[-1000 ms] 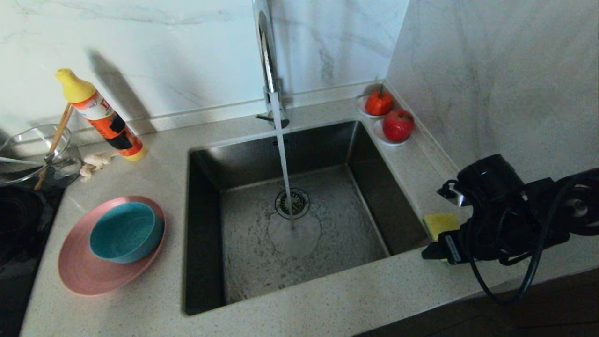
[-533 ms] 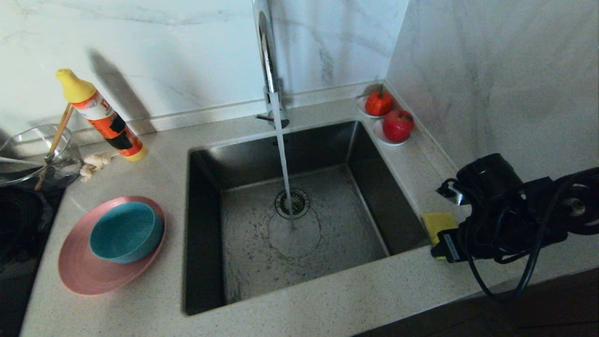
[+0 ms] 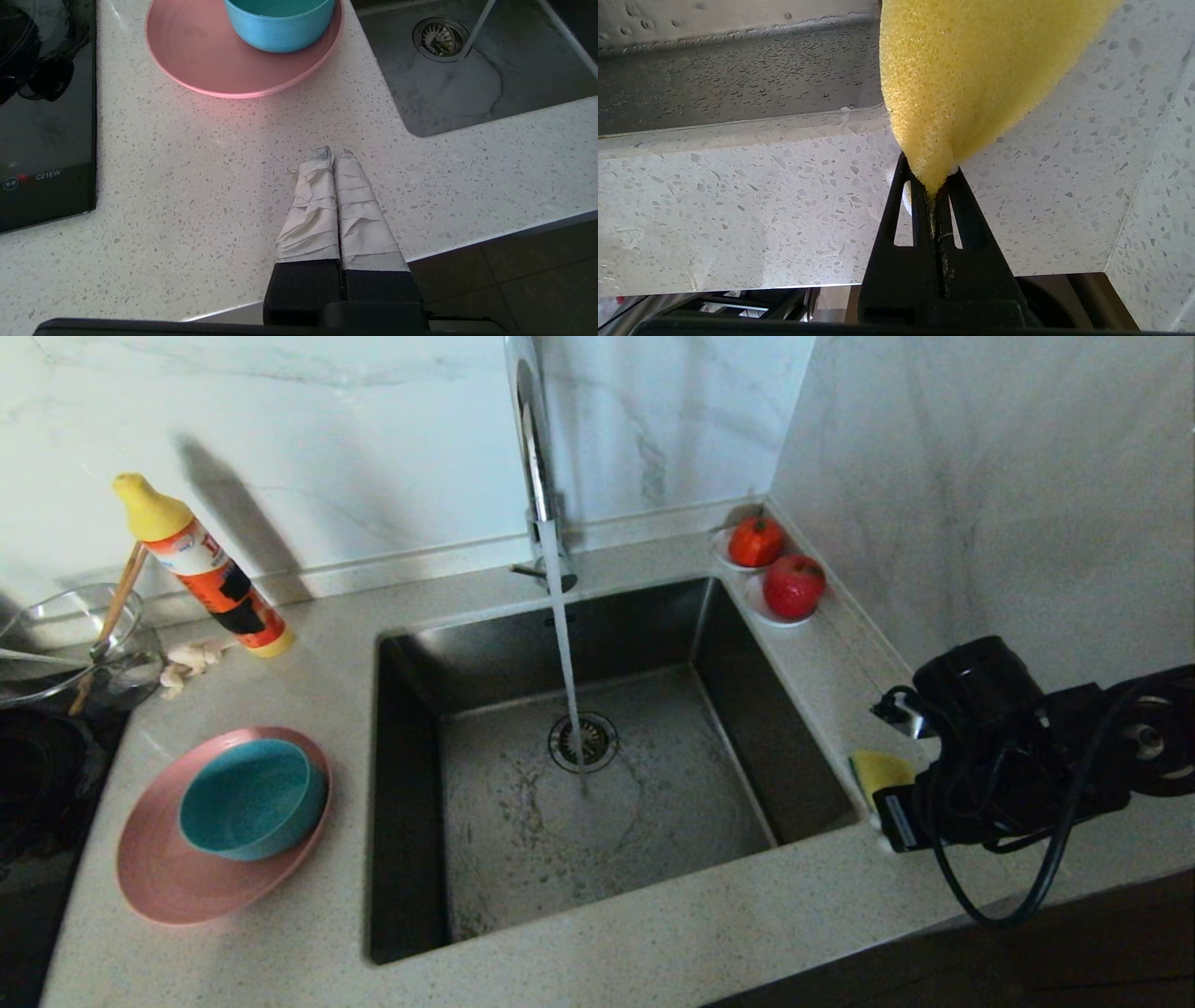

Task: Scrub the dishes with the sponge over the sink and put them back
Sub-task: Pick up a bowl and the sponge

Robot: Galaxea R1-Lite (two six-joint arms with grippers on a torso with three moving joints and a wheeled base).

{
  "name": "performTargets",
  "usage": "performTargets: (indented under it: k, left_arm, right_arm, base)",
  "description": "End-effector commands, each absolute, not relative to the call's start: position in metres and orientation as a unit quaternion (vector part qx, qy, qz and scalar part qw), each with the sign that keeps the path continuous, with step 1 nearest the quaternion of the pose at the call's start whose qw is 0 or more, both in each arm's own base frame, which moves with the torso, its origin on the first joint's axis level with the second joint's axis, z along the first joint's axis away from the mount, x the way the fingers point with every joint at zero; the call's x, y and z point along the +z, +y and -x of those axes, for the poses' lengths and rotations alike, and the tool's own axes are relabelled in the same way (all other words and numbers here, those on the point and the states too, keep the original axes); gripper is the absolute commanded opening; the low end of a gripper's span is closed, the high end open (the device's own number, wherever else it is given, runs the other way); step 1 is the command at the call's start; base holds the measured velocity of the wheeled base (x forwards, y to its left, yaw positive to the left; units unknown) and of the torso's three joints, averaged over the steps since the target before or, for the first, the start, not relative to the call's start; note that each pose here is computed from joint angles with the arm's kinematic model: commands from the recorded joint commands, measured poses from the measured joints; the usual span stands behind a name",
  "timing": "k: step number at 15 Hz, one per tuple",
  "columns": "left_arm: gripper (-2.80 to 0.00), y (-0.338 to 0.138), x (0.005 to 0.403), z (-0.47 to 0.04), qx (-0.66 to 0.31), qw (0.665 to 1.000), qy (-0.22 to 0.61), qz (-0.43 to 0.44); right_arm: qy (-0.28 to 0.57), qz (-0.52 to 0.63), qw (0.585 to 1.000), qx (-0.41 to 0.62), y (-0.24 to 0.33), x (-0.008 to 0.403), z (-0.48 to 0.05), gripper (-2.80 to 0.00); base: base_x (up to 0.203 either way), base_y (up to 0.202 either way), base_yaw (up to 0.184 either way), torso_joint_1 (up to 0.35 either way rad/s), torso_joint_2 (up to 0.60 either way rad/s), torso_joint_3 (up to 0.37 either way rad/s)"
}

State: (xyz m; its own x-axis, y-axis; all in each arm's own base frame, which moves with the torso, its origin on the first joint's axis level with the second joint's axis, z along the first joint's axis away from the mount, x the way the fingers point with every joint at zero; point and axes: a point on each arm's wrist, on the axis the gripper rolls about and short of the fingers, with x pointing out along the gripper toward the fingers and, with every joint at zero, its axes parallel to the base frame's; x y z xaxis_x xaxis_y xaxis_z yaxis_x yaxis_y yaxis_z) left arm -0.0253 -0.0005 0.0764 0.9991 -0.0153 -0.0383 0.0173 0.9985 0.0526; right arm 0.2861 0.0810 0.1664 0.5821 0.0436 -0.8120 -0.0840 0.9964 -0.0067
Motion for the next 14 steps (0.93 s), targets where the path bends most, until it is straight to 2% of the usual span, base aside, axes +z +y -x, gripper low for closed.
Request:
performTargets:
  k: [1, 8, 14]
  left_arm:
    - [-2.80, -0.001, 0.076, 0.025, -0.008, 0.999, 0.019, -0.027]
    - [-2.80, -0.001, 0.076, 0.025, -0.008, 0.999, 0.019, -0.027]
    - [-2.80, -0.001, 0.076, 0.025, -0.008, 0.999, 0.019, -0.027]
  right_arm:
    - [0.446, 0.020, 0.894, 0.040, 0.081, 0.174, -0.282, -2.80]
    - [0.363, 0.034, 0.925, 0.109, 0.089, 0.231, -0.229, -2.80]
    - [0.340, 0.089, 0.907, 0.230, 0.116, 0.254, -0.163, -2.80]
  base:
    - [0.000, 0.000, 0.000, 0.000, 0.00, 0.000]
    - [0.000, 0.000, 0.000, 0.000, 0.00, 0.000]
    - [0.000, 0.000, 0.000, 0.000, 0.00, 0.000]
